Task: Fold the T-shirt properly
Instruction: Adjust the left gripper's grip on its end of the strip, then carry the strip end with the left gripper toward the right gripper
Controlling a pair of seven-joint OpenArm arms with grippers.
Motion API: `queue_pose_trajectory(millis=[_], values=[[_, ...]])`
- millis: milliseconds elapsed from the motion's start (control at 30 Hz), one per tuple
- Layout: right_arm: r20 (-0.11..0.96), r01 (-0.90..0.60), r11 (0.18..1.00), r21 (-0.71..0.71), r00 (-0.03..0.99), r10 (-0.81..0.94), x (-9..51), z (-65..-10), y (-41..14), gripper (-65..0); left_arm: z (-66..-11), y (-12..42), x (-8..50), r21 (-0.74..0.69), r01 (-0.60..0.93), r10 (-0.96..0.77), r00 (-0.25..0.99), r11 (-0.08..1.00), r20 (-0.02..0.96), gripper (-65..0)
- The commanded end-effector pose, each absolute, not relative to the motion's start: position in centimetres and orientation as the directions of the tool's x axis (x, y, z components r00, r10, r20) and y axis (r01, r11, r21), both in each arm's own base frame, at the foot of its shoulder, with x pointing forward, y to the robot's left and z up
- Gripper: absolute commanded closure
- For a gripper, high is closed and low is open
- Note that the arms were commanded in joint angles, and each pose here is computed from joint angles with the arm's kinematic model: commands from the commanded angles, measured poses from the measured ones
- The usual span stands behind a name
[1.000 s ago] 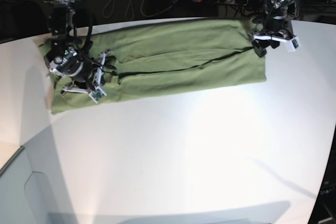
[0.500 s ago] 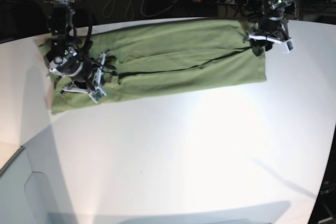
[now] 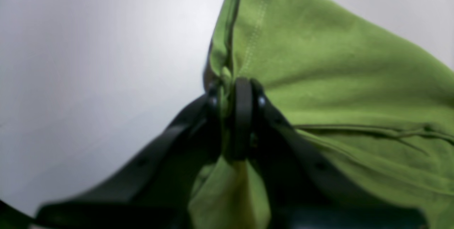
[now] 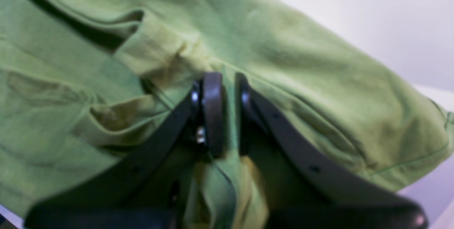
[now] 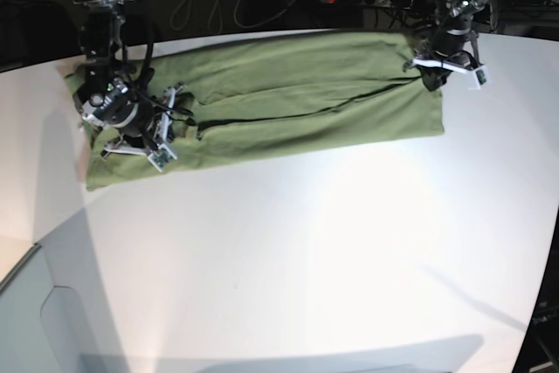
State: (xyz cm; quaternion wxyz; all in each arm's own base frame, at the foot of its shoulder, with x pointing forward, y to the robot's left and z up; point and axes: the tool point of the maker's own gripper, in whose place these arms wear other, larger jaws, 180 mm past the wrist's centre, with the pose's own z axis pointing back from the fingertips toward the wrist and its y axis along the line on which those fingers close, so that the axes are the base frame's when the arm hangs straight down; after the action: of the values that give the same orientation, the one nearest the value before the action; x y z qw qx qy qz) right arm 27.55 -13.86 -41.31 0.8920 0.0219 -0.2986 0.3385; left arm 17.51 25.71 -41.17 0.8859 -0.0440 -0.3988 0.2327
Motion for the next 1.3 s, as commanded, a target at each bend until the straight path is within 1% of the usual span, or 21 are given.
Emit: queue_pose_trajectory(millis=[0,233,333,600,833,1000,1267], values=[[0.574,-0.615,0.767,-0.181,0.568,0.590,28.3,-40.4,-13.9,-3.9,-39.7,26.1,18.5,-0.259,-0.361,0.427,0.538,0.896,0.727,0.0],[0.567,-0.618,0.768,-0.171,0.576,0.590,27.8,-40.8,-13.9,-3.9,-34.4,24.3,21.3,-0.274,-0.267,0.371,0.451,0.924,0.812,0.0],[0.567,-0.618,0.768,-0.171,0.576,0.590,27.8,-40.8,-13.9,-3.9,-33.1,21.7,22.2,-0.305,-0.201,0.364,0.440,0.931,0.821,0.0],[0.567,-0.618,0.767,-0.172,0.575,0.590,27.8,-40.7,-13.9,-3.9,-33.7,13.9,22.6,-0.399,-0.036,0.360,0.512,0.916,0.780,0.0],[0.566,-0.618,0.767,-0.172,0.576,0.590,27.8,-40.7,-13.9,-3.9,-34.1,6.0,22.7,-0.371,0.167,0.219,0.567,0.913,0.794,0.0],[0.565,-0.618,0.767,-0.173,0.576,0.591,27.8,-40.7,-13.9,-3.9,-32.8,1.9,23.6,-0.391,0.280,0.187,0.551,0.877,0.813,0.0],[0.565,-0.618,0.767,-0.173,0.576,0.591,27.8,-40.7,-13.9,-3.9,-34.6,-3.8,24.0,-0.417,0.409,0.111,0.593,0.812,0.797,0.0]])
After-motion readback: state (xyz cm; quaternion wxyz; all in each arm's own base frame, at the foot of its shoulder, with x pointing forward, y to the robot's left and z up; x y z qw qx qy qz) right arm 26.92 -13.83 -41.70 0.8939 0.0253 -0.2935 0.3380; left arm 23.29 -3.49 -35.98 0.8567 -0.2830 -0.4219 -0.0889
